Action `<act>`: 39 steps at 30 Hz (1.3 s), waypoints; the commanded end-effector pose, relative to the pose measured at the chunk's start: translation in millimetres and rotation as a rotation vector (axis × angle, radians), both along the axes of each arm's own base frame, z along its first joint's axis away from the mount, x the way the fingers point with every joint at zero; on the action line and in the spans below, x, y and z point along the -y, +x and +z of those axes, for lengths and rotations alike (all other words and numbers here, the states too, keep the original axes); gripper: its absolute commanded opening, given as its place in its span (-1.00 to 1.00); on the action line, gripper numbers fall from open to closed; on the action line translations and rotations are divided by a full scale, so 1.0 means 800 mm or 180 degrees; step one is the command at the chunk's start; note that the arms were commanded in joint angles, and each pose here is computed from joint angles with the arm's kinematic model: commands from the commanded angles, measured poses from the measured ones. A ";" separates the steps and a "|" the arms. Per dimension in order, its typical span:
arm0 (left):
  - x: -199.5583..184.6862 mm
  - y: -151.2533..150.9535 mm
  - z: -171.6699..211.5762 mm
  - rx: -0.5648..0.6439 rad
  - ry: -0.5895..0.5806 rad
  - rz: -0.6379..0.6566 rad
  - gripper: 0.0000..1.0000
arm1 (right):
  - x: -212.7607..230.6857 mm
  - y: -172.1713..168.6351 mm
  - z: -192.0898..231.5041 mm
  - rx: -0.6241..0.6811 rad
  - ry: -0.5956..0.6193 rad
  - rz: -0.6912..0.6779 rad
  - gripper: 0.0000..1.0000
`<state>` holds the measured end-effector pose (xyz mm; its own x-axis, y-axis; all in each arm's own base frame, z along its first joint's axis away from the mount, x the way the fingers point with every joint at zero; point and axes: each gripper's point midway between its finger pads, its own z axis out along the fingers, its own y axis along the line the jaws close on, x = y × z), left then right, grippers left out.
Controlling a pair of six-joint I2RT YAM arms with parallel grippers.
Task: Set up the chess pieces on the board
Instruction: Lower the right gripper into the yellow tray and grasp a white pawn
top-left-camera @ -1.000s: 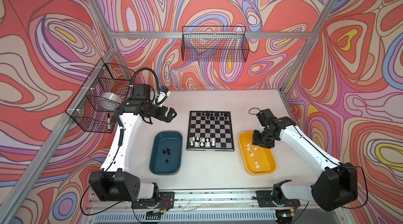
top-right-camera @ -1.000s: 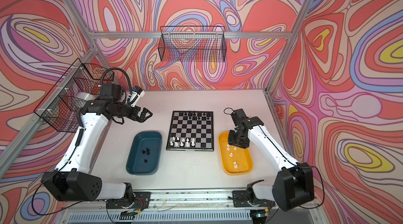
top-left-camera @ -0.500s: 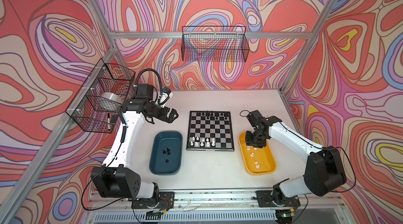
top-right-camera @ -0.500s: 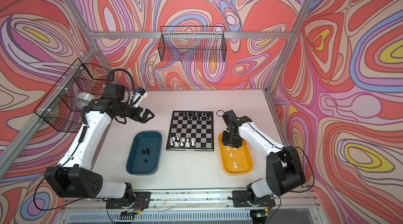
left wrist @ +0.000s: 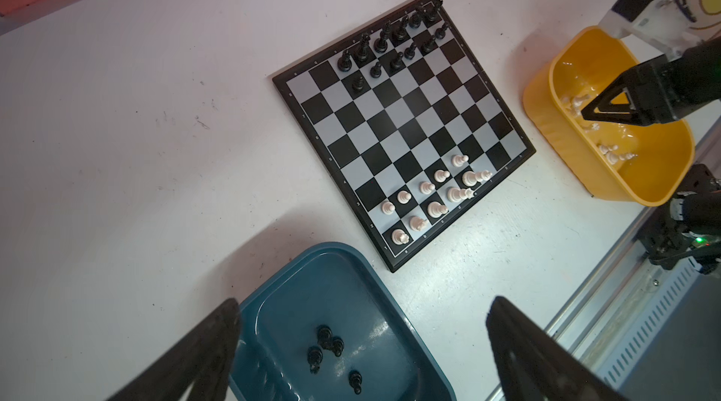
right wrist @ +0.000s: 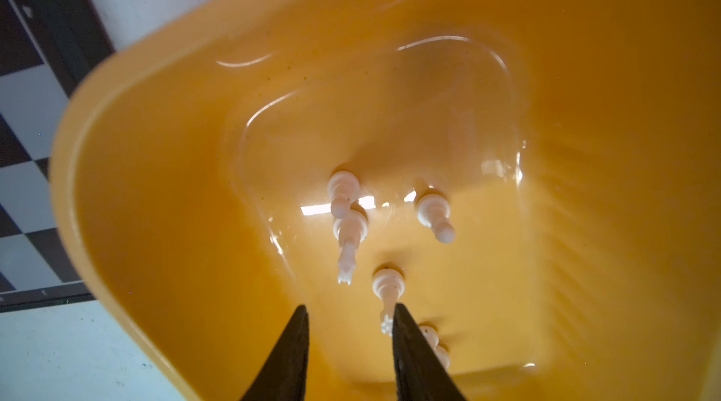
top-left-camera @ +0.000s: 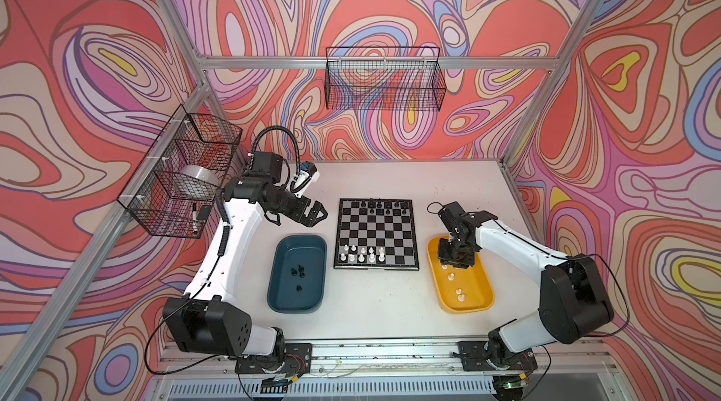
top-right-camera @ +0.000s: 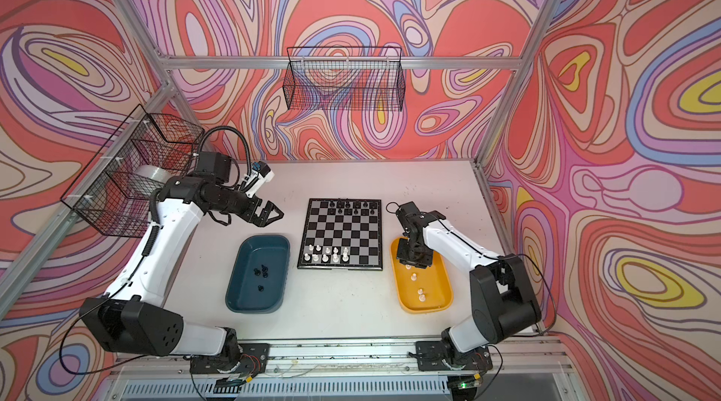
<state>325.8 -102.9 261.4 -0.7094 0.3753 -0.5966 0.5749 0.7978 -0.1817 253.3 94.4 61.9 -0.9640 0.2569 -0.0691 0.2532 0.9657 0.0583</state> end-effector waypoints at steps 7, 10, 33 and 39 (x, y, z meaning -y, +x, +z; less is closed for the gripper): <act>0.053 -0.051 0.025 -0.0201 -0.0407 -0.0700 0.96 | 0.000 0.002 -0.020 -0.0005 -0.0051 -0.0051 -0.33; 0.066 -0.065 0.035 -0.0244 -0.0588 -0.0881 0.96 | 0.001 0.002 -0.023 0.0004 -0.0060 -0.0056 -0.37; 0.074 -0.068 0.030 -0.0289 -0.0660 -0.0889 0.95 | 0.008 0.003 -0.032 -0.0007 -0.0175 -0.0030 -0.58; 0.074 -0.067 0.030 -0.0283 -0.0651 -0.0884 0.95 | 0.008 0.003 -0.033 0.0009 -0.0180 -0.0012 -0.58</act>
